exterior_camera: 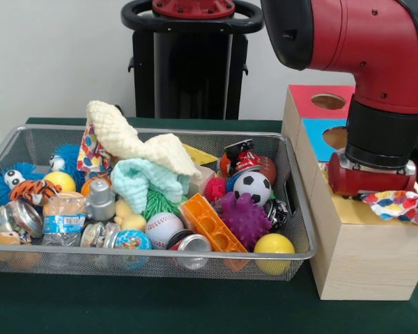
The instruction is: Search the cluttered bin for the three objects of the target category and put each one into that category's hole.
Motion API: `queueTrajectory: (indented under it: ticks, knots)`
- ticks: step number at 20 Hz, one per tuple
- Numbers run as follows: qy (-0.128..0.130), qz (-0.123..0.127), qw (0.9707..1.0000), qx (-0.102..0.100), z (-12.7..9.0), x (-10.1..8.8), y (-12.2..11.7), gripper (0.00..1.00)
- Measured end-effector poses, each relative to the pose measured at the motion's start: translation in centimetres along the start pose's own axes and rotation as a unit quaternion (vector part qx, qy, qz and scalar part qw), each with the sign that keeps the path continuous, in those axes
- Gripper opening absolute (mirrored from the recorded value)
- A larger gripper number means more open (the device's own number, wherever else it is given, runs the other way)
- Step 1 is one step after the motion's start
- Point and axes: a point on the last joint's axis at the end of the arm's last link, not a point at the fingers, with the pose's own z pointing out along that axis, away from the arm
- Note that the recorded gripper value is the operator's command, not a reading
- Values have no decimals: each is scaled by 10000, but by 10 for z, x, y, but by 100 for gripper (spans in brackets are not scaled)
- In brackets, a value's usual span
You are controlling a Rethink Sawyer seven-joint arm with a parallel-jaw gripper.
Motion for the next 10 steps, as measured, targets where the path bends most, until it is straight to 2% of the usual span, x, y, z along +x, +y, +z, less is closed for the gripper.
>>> queueTrajectory:
  ticks: [10]
  knots:
    - [28,62,9999,-79,-2,0,-1,0]
